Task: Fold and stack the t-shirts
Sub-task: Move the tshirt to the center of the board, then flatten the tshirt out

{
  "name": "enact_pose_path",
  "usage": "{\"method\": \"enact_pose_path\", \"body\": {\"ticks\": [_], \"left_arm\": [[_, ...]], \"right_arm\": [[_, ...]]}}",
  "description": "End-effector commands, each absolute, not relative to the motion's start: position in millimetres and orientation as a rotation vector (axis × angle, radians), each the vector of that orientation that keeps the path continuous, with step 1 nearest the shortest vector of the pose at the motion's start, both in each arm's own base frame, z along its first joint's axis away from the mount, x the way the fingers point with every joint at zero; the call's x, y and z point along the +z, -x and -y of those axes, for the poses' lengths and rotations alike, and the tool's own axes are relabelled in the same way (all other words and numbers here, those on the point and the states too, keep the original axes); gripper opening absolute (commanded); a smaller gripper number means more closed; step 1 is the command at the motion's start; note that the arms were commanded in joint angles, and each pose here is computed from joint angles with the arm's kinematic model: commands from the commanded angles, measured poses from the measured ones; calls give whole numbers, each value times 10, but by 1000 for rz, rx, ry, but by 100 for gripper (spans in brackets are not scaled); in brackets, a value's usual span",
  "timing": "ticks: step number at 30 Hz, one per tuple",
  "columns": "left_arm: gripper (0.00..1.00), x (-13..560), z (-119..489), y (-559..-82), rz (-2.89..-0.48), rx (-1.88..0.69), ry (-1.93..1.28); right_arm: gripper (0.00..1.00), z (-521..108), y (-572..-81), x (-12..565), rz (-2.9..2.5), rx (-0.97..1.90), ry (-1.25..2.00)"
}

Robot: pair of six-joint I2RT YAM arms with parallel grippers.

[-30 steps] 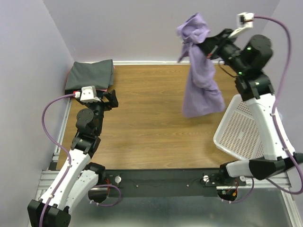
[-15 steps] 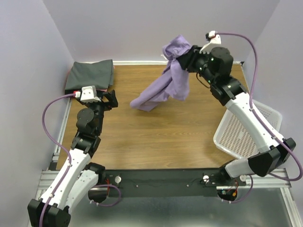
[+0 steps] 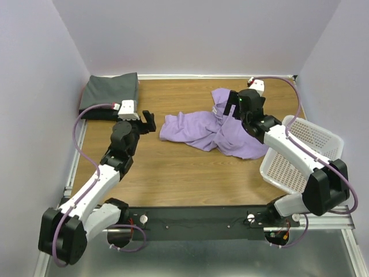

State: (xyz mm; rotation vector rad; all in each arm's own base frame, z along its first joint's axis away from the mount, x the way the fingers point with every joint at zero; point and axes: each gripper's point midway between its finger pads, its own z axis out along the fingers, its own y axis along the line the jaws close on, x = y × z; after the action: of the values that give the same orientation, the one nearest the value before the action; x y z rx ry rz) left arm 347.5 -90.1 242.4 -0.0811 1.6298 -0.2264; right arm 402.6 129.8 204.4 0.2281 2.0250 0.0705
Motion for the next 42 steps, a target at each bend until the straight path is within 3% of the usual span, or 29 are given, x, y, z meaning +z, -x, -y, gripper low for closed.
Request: {"method": "enact_pose_path", "body": {"ticks": [1,17,21,24,42], "left_arm": [[90,2498,1187,-3664,-1610,-299,21],[90,1859,1653,-4502,-1775,-348,-103],[89,1578,1675,-4692,-1836,-352,-105],[86,1380,1688,-4817,-1878,-356,-96],[66,542,1703,-4991,-2135,-267,-99]], "right_arm": [[100,-1472,-4139,1972,-2032,127,-183],[91,-2035,-4960,1321,-2170,174,-10],[82,-2094,-5019,1135,-2203,176,9],[76,-2119,-5010,1036,-2223,185,15],[75,-2025,-4873,874,-2268,183,5]]}}
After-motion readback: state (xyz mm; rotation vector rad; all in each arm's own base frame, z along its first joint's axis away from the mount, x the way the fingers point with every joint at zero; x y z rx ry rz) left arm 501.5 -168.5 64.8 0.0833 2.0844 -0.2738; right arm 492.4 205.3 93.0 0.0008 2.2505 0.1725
